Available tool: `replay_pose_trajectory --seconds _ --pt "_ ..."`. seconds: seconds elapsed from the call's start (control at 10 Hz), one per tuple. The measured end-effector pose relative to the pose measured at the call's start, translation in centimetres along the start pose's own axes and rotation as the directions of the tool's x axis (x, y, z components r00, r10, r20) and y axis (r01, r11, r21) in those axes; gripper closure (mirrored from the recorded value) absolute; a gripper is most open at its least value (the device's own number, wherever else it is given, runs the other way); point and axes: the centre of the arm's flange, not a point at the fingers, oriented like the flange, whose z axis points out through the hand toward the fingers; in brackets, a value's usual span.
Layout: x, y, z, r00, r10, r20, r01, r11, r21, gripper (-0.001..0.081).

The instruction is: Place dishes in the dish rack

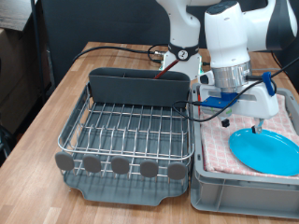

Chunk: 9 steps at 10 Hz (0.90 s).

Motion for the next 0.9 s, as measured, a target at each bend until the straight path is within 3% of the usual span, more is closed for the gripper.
replay_pose_trajectory --seconds 0.8,0.9 --pt "-1.3 0.2 1.5 0.998 -0.063 0.016 0.062 0.997 0.037 0.0003" --pt "-1.4 0.2 1.5 0.998 -0.062 0.016 0.061 0.997 0.042 0.0113"
